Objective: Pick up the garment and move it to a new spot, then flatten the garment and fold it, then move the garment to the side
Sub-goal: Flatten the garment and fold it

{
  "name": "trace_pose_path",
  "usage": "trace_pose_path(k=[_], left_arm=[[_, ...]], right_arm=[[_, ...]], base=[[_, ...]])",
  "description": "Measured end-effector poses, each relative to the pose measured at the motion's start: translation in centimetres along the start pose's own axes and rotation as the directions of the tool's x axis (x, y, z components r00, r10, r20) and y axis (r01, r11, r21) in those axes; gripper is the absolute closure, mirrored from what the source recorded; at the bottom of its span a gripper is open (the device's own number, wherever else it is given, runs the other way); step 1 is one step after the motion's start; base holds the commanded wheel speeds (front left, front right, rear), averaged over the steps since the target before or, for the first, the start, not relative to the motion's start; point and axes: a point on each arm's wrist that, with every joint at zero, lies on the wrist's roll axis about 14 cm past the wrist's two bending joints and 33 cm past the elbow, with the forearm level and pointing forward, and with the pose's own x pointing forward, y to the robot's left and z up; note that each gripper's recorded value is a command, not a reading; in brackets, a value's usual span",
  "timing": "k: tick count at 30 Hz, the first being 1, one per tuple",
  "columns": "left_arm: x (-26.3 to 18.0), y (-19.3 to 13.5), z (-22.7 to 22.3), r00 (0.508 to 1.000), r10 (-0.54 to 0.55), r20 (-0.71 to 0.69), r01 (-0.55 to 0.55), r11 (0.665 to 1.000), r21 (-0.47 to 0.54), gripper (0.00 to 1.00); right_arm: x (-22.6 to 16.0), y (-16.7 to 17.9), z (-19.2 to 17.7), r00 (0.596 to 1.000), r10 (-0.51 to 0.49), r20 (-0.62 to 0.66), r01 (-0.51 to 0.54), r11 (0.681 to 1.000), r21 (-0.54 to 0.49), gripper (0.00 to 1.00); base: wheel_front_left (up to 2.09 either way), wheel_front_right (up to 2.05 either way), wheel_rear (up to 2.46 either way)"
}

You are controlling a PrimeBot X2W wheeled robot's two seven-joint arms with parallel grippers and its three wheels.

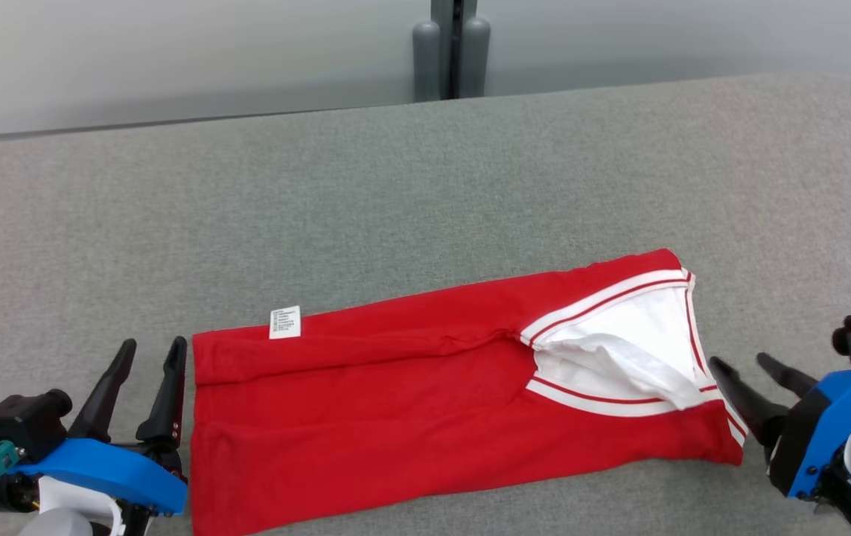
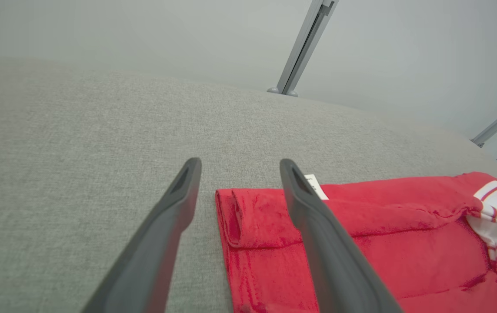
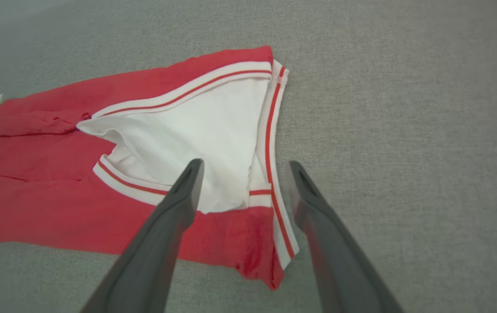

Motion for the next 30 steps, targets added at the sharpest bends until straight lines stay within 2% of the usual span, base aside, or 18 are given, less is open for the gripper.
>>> trace_pose_path(k=[4, 12, 21, 30], left_arm=[[-0.5, 0.0, 2.2, 0.995, 0.037, 0.095, -0.039, 0.999, 0.012, 0.00], [-1.0, -0.6, 4.6, 0.977, 0.078, 0.198, -0.087, 0.995, 0.039, 0.00], [-1.3, -0.5, 4.3, 0.972, 0.108, 0.211, -0.124, 0.990, 0.066, 0.00], [-1.3, -0.4, 3.3, 0.976, 0.115, 0.184, -0.129, 0.990, 0.065, 0.00]], right_arm=[[-0.2, -0.7, 0.9, 0.999, -0.034, 0.037, 0.033, 0.999, 0.014, 0.00], [1.9, -1.0, -0.1, 0.995, -0.096, -0.013, 0.096, 0.992, 0.083, 0.00], [4.7, -1.7, -1.4, 0.985, -0.162, -0.067, 0.167, 0.982, 0.087, 0.00], [6.9, 0.0, -3.0, 0.982, -0.129, -0.139, 0.138, 0.989, 0.055, 0.00]], base=[[0.00, 0.00, 0.00], [0.00, 0.00, 0.00], [0.00, 0.00, 0.00], [0.00, 0.00, 0.00]])
